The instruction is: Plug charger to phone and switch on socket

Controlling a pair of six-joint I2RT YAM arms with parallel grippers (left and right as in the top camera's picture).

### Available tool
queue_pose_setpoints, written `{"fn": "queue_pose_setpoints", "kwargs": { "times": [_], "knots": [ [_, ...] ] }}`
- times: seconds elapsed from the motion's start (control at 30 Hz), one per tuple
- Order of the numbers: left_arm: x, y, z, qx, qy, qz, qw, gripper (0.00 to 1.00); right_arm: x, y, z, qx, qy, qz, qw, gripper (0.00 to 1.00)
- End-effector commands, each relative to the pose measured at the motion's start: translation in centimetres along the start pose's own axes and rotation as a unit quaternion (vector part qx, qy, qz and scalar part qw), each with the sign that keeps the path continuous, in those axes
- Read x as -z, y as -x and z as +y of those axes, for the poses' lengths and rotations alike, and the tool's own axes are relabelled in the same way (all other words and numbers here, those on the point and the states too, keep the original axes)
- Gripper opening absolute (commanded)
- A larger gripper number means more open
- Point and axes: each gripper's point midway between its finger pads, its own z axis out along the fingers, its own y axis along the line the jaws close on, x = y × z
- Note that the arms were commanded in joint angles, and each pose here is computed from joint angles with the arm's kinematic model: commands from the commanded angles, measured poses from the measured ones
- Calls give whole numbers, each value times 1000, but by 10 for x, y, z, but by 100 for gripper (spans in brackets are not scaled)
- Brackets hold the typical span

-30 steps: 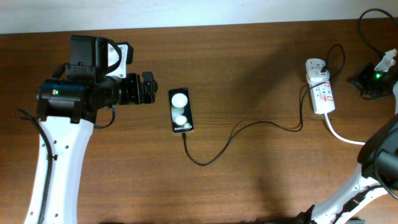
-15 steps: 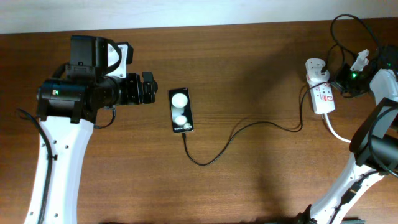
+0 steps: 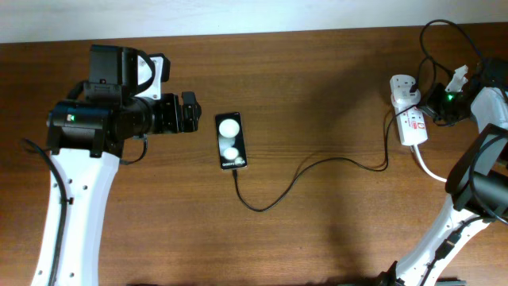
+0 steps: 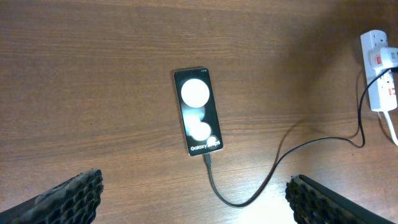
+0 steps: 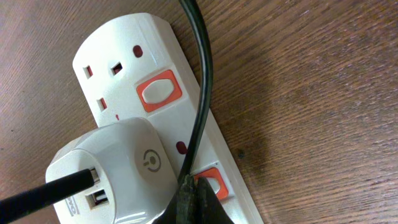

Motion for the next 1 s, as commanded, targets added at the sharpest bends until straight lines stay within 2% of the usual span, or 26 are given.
{"fn": "queue_pose_setpoints", "kwargs": {
  "times": [0.0, 0.23, 0.33, 0.4, 0.5, 0.7, 0.83, 0.97],
  "knots": [
    [3, 0, -1, 0, -3, -3, 1000, 99, -21, -26, 17, -8, 7, 48, 999, 4],
    [3, 0, -1, 0, -4, -3, 1000, 99, -23, -28, 19, -15, 4, 52, 999, 4],
    [3, 0, -1, 0, -3, -3, 1000, 99, -20, -14, 2, -45, -28, 22, 998, 4],
    [3, 0, -1, 0, -4, -3, 1000, 99, -16, -4, -3, -72, -15, 4, 997, 4],
    [3, 0, -1, 0, -3, -3, 1000, 99, -13, 1, 2, -69, 17, -1, 997, 4],
    [3, 0, -1, 0, -4, -3, 1000, 99, -19, -15, 14, -54, 17, 29, 998, 4],
    [3, 0, -1, 0, -4, -3, 1000, 99, -23, -35, 12, -70, -24, 63, 995, 4],
    [3, 0, -1, 0, -4, -3, 1000, 99, -25, -39, 16, -65, -33, 67, 995, 4]
  ]
}}
